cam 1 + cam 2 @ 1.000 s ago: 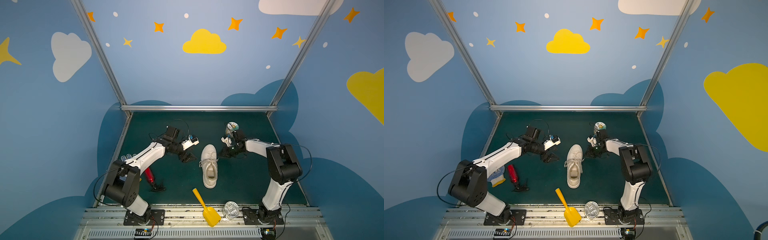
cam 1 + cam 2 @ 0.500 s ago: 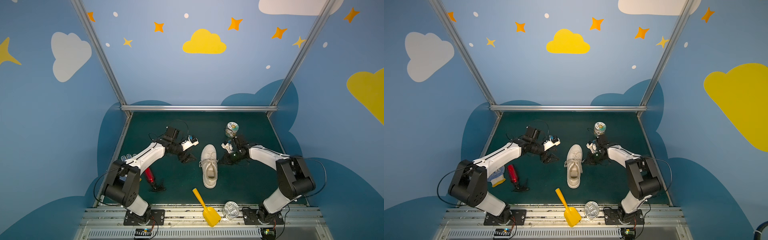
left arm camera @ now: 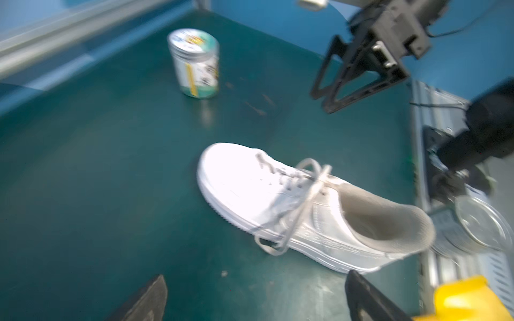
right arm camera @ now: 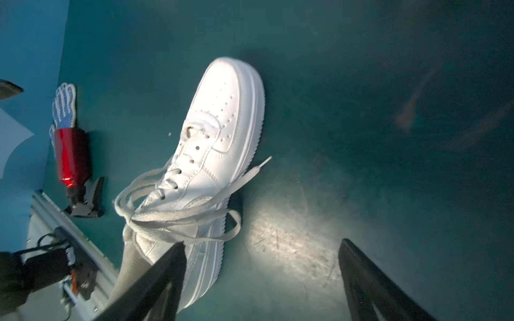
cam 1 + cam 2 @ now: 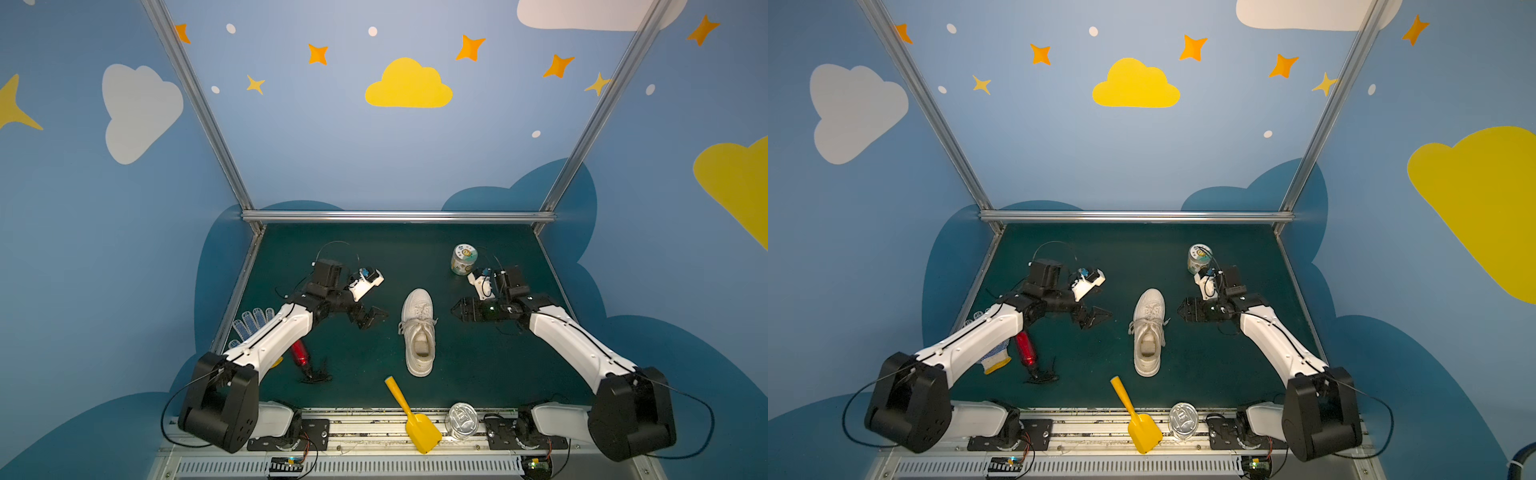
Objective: Tie the shoes
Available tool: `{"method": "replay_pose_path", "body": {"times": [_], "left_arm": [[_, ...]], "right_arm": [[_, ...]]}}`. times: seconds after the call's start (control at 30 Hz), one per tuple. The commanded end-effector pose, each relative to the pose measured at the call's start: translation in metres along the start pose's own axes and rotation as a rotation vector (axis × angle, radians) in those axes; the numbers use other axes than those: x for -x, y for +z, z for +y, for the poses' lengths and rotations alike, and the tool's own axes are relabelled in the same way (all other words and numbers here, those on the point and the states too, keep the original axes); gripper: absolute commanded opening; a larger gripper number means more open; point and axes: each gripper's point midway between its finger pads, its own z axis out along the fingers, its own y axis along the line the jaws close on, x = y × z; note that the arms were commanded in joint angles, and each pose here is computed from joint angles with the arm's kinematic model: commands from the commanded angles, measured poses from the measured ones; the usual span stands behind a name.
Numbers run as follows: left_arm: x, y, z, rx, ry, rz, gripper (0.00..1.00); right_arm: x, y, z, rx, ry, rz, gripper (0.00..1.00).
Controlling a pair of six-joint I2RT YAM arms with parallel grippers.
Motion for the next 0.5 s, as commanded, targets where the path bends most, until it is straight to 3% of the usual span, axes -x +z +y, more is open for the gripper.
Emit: {"method": "replay_pose_path", "body": {"times": [0.0,0.1,0.23,0.33,0.47], "left_arm": [[0.028,-0.027,0.043,0.232,-0.150,-0.185,1.00],[0.017,-0.063,0.084,0.571,-0.223,-0.267,1.00],[-0.011,-0.115,0.116,0.938,-0.223,-0.321,1.00],[-0.035,-0.137,0.129,1.065,-0.250,-0.309,1.00],[-0.057,-0.147,0.138,1.112,-0.274,-0.297,1.00]], "right_arm": [[0.020,-0.017,-0.026,-0.123,-0.071,-0.139,0.87],[0.037,-0.029,-0.054,-0.245,-0.084,-0.287,0.87],[0.038,-0.036,-0.090,-0.382,-0.066,-0.409,0.88],[0.037,-0.036,-0.115,-0.449,-0.052,-0.456,0.88],[0.039,-0.031,-0.137,-0.476,-0.020,-0.486,0.88]]}}
